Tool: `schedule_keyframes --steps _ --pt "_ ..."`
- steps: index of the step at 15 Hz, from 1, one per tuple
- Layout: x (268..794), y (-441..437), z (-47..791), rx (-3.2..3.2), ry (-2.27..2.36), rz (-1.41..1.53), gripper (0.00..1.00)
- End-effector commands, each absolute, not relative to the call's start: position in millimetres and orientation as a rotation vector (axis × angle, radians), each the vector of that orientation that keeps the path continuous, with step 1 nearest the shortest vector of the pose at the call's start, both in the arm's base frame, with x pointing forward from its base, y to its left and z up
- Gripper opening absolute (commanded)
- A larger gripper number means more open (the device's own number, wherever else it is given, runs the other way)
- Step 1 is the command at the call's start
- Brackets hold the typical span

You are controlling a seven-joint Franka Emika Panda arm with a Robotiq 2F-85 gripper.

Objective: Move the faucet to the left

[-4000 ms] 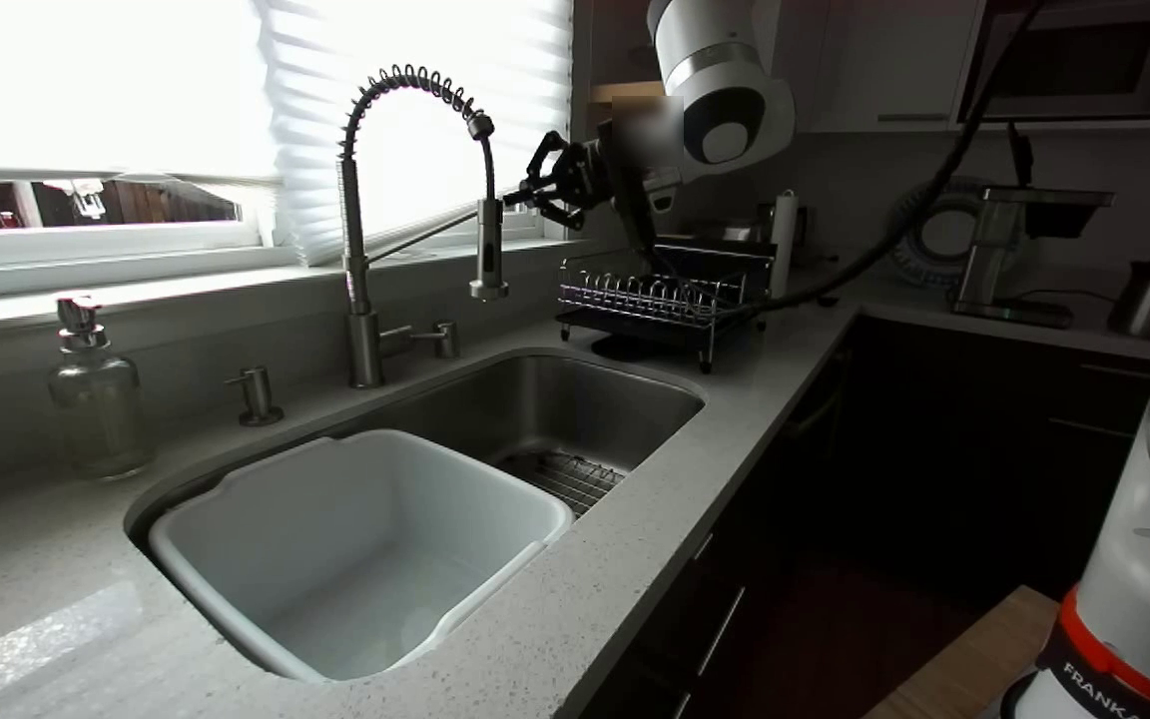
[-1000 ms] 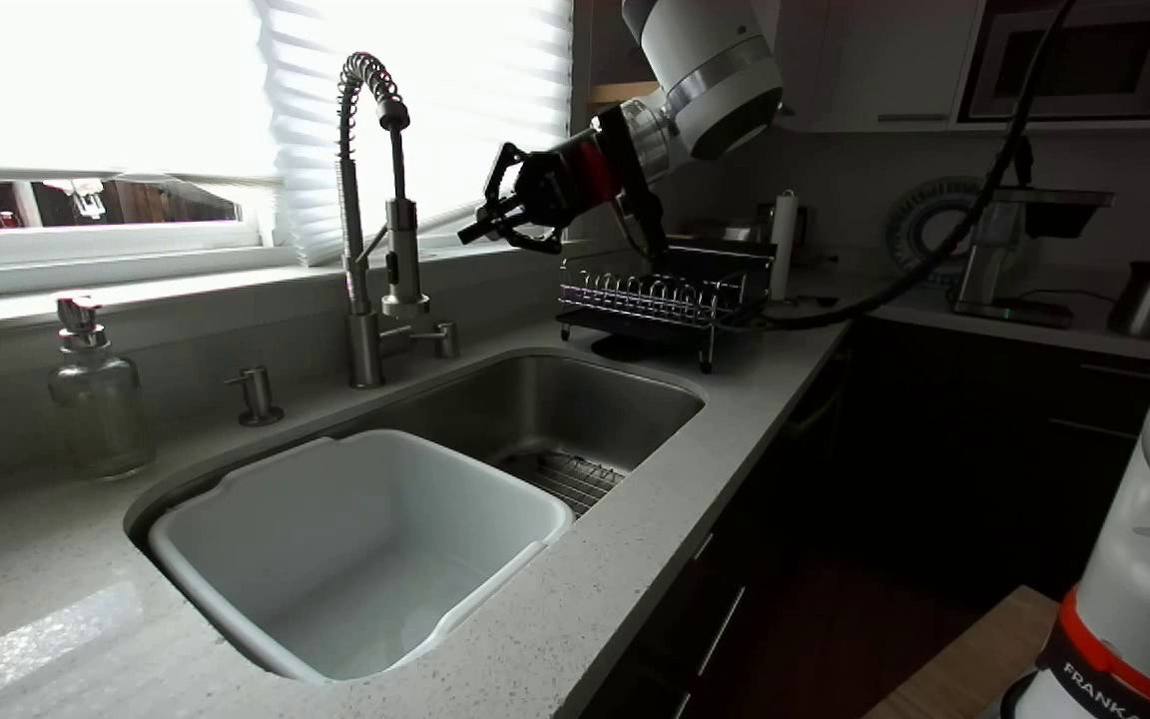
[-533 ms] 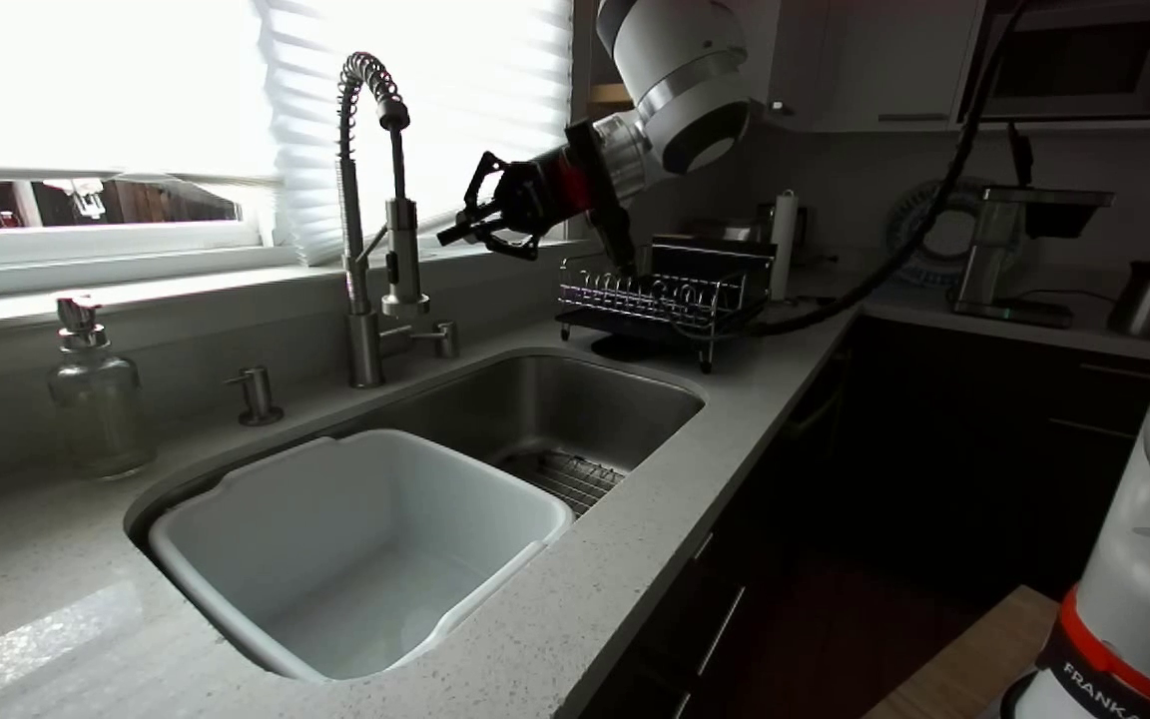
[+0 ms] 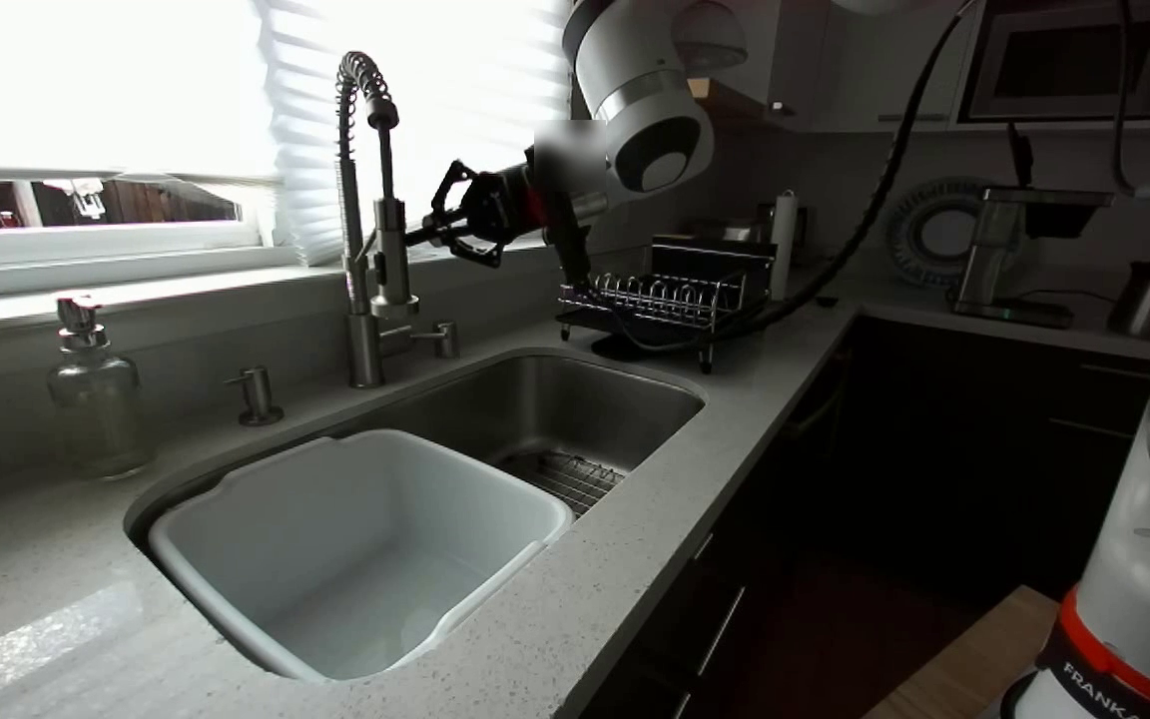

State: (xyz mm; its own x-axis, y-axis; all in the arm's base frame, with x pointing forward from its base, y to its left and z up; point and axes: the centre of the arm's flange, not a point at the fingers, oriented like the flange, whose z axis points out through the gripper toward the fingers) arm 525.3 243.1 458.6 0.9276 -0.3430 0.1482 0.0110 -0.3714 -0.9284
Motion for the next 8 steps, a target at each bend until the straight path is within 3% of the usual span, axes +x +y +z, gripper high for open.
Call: schedule_keyframes --steps 1,8 --pt "532 269 451 -1.866 0.231 -0.37 0.0" --pt "516 313 441 -1.851 0.194 -0.247 0.0"
